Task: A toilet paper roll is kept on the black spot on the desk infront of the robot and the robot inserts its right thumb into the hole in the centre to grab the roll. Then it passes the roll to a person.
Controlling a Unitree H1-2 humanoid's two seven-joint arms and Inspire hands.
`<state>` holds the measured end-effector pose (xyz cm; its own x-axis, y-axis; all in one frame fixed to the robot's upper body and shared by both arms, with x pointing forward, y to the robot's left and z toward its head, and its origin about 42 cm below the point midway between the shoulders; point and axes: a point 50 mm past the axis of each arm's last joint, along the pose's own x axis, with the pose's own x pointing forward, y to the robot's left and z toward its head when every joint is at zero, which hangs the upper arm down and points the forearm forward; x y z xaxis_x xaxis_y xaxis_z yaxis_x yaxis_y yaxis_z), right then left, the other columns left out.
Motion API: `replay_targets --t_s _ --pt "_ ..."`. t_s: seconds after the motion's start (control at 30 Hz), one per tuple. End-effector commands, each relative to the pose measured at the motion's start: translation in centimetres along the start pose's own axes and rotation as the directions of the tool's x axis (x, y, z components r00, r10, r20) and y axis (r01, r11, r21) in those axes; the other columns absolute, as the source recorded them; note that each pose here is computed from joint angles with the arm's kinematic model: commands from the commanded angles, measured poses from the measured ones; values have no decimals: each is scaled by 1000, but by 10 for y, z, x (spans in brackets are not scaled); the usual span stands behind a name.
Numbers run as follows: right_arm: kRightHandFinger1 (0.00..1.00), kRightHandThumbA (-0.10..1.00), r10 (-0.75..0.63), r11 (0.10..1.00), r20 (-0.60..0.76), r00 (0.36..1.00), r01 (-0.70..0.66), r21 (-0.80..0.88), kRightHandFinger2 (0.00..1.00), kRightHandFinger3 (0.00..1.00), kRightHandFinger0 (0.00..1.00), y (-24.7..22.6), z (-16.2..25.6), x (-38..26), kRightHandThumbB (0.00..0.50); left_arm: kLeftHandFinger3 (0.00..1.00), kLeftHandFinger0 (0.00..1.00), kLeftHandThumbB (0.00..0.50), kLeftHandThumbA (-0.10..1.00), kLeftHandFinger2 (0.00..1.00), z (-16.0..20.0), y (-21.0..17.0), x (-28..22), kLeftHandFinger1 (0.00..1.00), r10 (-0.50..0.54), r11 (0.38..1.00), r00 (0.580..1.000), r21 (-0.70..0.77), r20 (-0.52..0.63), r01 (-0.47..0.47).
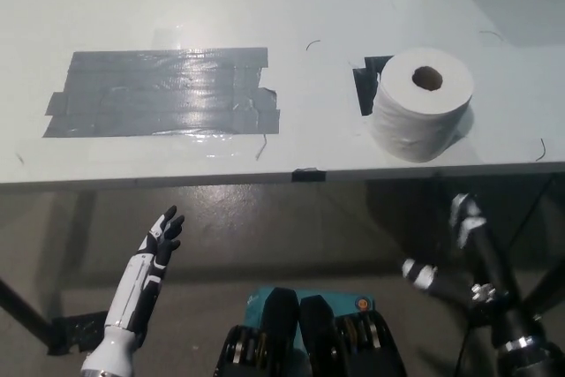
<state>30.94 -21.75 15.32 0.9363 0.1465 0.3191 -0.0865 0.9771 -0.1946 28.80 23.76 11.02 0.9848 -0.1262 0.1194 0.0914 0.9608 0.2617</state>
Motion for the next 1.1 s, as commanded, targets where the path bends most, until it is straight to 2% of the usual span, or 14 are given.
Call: replay_targets --t_s 0.0,0.07,0.17,0.23,0.27,0.47,0.57,0.63,0.7,0.77,0.8,0.87,0.97,1.07 --pt "1000 834 -108 991 209 972 123 -60 1000 1000 1000 -37 74 33 291 1000 1000 155 1000 1000 13 3 5 1000 -8 1000 997 26 79 6" --pt "1000 990 -65 986 219 974 97 -138 1000 1000 1000 -58 105 46 350 1000 1000 155 1000 1000 14 3 5 1000 -8 1000 997 28 79 6" --pt "1000 1000 -17 970 226 974 71 -232 1000 1000 1000 -93 149 71 368 1000 1000 152 1000 1000 15 0 3 1000 -19 1000 997 24 73 17" --pt "1000 1000 -11 959 213 977 71 -276 1000 1000 1000 -107 164 85 377 1000 1000 148 1000 1000 13 -2 0 1000 -24 1000 997 20 70 23" --pt "1000 1000 1 947 186 983 58 -317 1000 1000 1000 -119 177 106 401 1000 1000 148 1000 1000 13 -2 0 1000 -27 999 997 25 71 25" --pt "1000 1000 109 926 39 993 -87 -368 1000 1000 1000 -154 207 181 410 1000 1000 165 1000 1000 11 -2 -3 1000 -21 999 998 28 64 20" --pt "1000 894 232 909 -103 967 -253 -330 1000 1000 1000 -166 215 235 359 1000 1000 172 1000 1000 11 -3 -1 1000 -25 999 997 29 67 23" --pt "1000 843 262 900 -162 951 -302 -315 1000 1000 1000 -167 217 255 358 1000 1000 170 1000 1000 11 -3 -1 1000 -26 999 997 32 66 24" --pt "1000 909 283 862 -260 923 -364 -353 1000 1000 1000 -168 221 277 361 1000 1000 172 1000 1000 11 -3 -1 1000 -27 999 997 33 66 25" --pt "1000 923 329 818 -347 878 -449 -360 1000 1000 1000 -162 227 296 268 1000 1000 170 1000 1000 12 -4 1 1000 -27 999 998 31 65 25" --pt "1000 926 334 804 -375 865 -469 -365 1000 1000 1000 -158 227 301 273 1000 1000 168 1000 1000 12 -5 1 1000 -27 999 997 29 68 25" --pt "1000 992 327 755 -459 826 -521 -399 1000 1000 1000 -148 226 315 321 1000 1000 159 1000 1000 13 -4 1 1000 -28 999 997 33 73 26" --pt "1000 979 308 726 -531 790 -555 -405 1000 1000 1000 -135 224 332 304 1000 1000 157 1000 1000 14 -5 2 1000 -27 999 997 34 76 25" --pt "1000 975 277 691 -575 770 -575 -438 1000 1000 1000 -122 220 343 319 1000 1000 161 1000 1000 14 -5 0 1000 -23 999 997 24 73 21"
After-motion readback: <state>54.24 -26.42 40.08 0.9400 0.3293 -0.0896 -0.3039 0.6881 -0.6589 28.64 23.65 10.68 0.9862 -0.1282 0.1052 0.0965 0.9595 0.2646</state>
